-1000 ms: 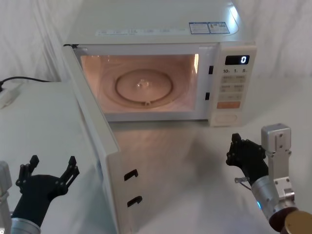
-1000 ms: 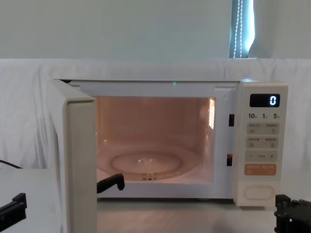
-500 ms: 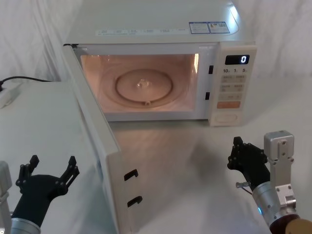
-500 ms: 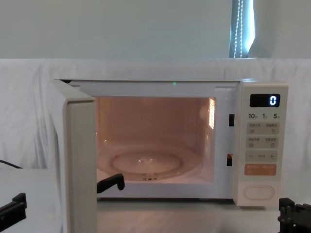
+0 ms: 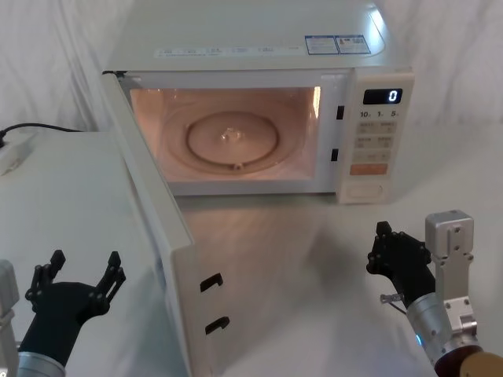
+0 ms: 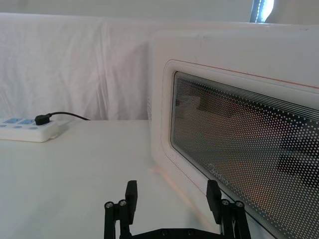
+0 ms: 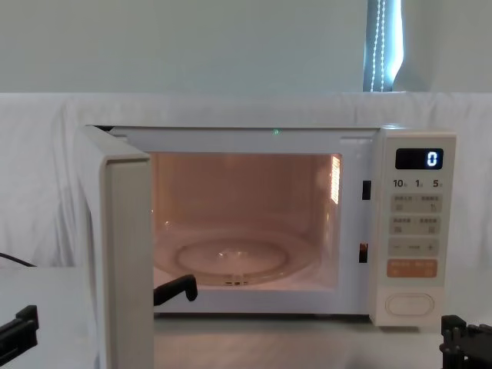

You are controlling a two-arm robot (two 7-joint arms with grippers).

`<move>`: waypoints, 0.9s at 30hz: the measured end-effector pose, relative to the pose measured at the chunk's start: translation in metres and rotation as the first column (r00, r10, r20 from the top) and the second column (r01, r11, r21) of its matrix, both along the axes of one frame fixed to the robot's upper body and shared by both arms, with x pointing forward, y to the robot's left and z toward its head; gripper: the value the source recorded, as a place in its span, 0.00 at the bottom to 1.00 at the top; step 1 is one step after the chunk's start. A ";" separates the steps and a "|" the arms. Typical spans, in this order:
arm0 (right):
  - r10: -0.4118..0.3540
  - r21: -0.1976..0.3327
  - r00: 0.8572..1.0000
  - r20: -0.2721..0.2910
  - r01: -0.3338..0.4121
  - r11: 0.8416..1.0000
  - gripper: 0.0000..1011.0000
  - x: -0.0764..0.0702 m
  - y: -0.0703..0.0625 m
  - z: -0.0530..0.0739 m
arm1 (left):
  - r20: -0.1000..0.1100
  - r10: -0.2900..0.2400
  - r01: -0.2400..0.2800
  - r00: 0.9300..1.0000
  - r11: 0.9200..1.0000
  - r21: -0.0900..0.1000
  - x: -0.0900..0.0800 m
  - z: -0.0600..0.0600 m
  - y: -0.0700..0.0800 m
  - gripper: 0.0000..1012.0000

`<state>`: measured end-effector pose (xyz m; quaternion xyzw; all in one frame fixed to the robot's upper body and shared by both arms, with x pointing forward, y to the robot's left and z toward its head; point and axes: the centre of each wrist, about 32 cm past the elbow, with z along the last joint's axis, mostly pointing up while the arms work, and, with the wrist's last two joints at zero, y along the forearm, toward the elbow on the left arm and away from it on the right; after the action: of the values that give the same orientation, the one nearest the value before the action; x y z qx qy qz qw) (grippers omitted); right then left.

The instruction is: Press the button to open the microwave door with one hand; close the microwave door with the other hand.

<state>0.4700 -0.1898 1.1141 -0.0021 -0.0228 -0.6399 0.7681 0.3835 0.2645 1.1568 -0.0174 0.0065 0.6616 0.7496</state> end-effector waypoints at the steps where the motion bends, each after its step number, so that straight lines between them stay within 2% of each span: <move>1: 0.000 0.000 1.000 -0.001 0.000 1.000 0.00 0.000 0.000 0.000 | 0.000 0.000 0.000 1.000 1.000 0.000 0.000 0.000 0.000 0.90; 6: 0.000 0.000 1.000 -0.002 0.000 1.000 0.00 0.000 0.000 0.000 | 0.000 0.000 0.000 1.000 1.000 0.000 0.000 0.000 0.000 0.75; 8: 0.000 0.000 1.000 -0.002 0.000 1.000 0.00 0.000 0.000 0.000 | 0.000 0.000 0.000 1.000 1.000 0.000 0.000 0.000 0.000 0.73; 9: 0.000 0.000 1.000 -0.002 0.000 1.000 0.00 0.000 0.000 0.000 | 0.000 0.000 0.000 1.000 1.000 0.000 0.000 0.000 0.000 0.66; 10: 0.000 0.000 1.000 -0.002 0.000 1.000 0.00 0.000 0.000 0.000 | 0.000 0.000 0.000 1.000 1.000 0.000 0.000 0.000 0.000 0.66; 16: 0.001 0.001 1.000 -0.002 -0.001 1.000 0.00 0.000 0.000 0.000 | 0.000 0.000 0.000 1.000 1.000 0.000 0.000 0.000 0.000 0.47; 19: 0.001 0.001 1.000 -0.003 -0.001 1.000 0.00 0.000 0.000 0.000 | 0.000 0.000 0.000 1.000 1.000 0.000 0.000 0.000 0.000 0.33; 22: 0.001 0.001 1.000 -0.003 -0.001 1.000 0.00 0.000 0.000 0.000 | 0.000 0.000 0.000 1.000 1.000 0.000 0.000 0.000 0.000 0.27; 23: 0.001 0.001 1.000 -0.003 -0.001 1.000 0.00 0.000 0.000 0.000 | 0.000 0.000 0.000 1.000 1.000 0.000 0.000 0.000 0.000 0.21; 25: 0.001 0.001 1.000 -0.003 -0.001 1.000 0.00 0.000 0.000 0.000 | 0.000 0.000 0.000 1.000 1.000 0.000 0.000 0.000 0.000 0.18; 27: 0.001 0.001 1.000 -0.003 -0.001 1.000 0.00 0.000 0.000 0.000 | 0.000 0.000 0.000 1.000 1.000 0.000 0.000 0.000 0.000 0.10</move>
<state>0.4704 -0.1898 1.1143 -0.0028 -0.0211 -0.6396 0.7685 0.3835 0.2645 1.1568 -0.0174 0.0064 0.6616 0.7496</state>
